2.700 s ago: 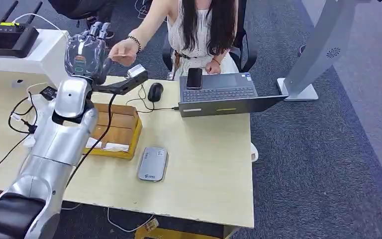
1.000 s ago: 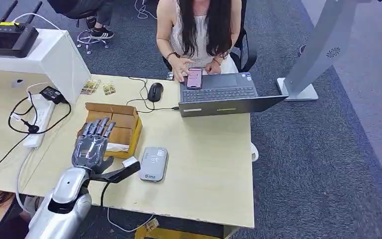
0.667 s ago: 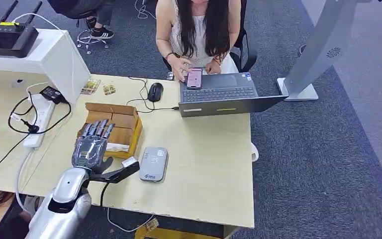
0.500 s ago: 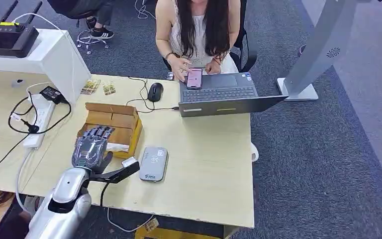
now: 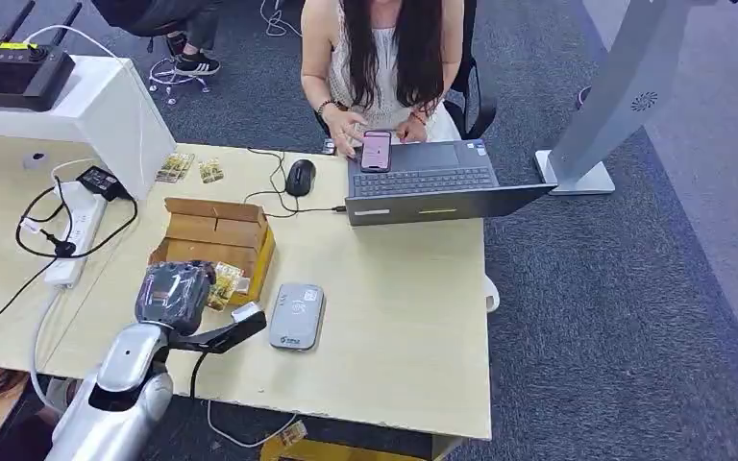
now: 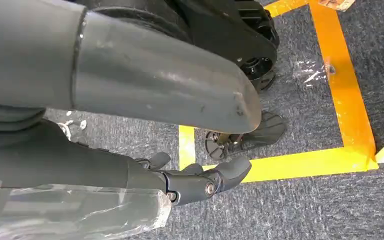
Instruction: Pass the card to the sensor for recognition and then transmit it.
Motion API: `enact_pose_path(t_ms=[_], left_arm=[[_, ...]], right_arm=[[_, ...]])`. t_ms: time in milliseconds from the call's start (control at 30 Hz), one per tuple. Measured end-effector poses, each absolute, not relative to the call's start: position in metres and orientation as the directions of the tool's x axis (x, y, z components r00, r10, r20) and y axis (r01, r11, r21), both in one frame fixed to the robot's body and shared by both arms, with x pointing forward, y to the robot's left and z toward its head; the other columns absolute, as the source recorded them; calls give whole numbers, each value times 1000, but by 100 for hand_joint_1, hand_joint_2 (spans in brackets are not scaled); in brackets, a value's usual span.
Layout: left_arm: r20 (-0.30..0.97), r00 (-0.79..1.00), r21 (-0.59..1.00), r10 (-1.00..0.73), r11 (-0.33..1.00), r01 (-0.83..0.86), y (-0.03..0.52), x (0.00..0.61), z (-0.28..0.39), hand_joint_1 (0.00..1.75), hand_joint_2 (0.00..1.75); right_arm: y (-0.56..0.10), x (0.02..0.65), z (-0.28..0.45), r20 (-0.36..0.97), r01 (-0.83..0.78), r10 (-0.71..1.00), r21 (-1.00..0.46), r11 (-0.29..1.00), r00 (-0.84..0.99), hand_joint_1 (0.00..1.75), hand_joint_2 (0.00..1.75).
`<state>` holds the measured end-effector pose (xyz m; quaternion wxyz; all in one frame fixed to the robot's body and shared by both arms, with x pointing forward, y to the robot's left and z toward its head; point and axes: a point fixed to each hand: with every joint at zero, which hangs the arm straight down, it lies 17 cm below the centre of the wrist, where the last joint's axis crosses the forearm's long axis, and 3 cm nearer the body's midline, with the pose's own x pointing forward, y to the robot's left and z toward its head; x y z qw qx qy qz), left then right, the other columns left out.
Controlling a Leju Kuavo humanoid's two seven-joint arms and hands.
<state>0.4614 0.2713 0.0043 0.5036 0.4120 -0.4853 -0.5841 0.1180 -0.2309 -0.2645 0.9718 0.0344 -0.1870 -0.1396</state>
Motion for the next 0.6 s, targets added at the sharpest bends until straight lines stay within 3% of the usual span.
enact_pose_path(t_ms=[533, 567, 600], left_arm=[[-11, -107, 996, -994, -20, 82, 286, 468, 27, 175, 175], [-10, -112, 997, -994, -19, 77, 284, 467, 28, 0, 175], [-9, -122, 997, -993, -18, 71, 282, 466, 30, 0, 175]], right_arm=[[-231, 117, -265, 353, 257, -282, 118, 959, 892, 0, 0], [-231, 117, -265, 353, 258, -283, 118, 959, 892, 0, 0], [-231, 118, -265, 353, 260, -285, 118, 958, 891, 0, 0]])
